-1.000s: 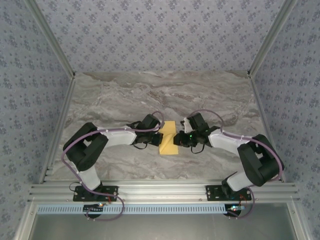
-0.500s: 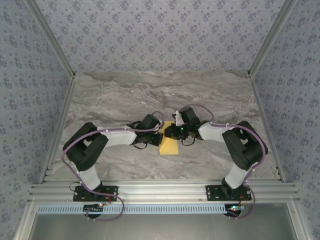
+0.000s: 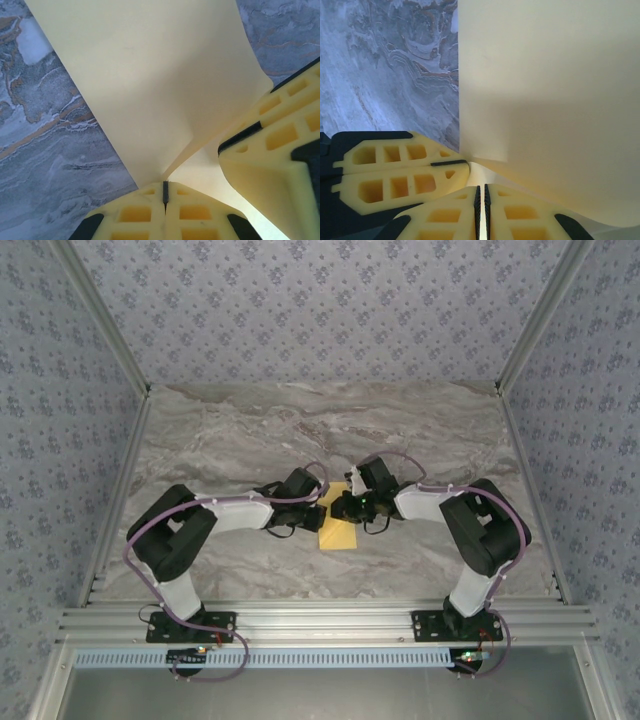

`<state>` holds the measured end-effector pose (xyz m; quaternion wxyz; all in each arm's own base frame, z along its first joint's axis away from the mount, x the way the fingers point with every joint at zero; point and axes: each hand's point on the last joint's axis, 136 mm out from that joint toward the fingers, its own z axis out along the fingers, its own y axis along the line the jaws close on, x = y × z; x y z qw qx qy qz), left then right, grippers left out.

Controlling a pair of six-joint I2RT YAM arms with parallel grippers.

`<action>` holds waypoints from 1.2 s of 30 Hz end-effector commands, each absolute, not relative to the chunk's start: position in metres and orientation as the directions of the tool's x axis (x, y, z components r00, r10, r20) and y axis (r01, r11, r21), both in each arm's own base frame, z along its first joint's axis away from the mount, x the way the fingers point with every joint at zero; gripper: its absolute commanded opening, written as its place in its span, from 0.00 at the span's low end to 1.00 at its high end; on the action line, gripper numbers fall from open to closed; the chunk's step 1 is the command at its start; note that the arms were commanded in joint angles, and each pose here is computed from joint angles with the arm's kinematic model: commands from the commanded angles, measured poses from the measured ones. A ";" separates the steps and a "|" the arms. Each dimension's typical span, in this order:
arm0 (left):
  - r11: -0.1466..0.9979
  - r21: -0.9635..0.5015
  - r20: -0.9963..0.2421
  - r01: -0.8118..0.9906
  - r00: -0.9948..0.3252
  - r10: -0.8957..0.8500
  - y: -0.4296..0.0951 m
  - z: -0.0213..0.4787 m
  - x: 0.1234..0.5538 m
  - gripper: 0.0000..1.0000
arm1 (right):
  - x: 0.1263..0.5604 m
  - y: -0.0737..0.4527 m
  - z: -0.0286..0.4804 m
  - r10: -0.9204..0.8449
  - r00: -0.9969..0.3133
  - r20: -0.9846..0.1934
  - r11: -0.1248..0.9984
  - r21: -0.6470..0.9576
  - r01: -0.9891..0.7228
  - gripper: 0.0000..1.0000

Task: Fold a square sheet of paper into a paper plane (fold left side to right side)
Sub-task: Fold the triangle a second time at the center of the table.

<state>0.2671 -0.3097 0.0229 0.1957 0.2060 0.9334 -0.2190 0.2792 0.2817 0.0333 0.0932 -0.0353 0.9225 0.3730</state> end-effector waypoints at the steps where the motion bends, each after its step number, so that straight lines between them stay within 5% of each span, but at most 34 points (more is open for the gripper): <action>1: 0.816 -0.317 -0.455 0.484 -0.832 0.317 -0.312 0.021 0.270 0.00 | 0.276 0.276 0.024 -0.011 -0.982 -0.186 0.754 0.644 -0.130 0.12; 25: 0.813 -0.325 -0.460 0.484 -0.832 0.311 -0.314 0.030 0.272 0.00 | 0.263 0.252 -0.007 -0.022 -0.989 -0.147 0.830 0.548 -0.100 0.12; 36: 0.787 -0.383 -0.518 0.484 -0.818 0.251 -0.308 0.079 0.261 0.20 | 0.261 0.251 -0.011 -0.020 -0.991 -0.133 0.835 0.542 -0.089 0.11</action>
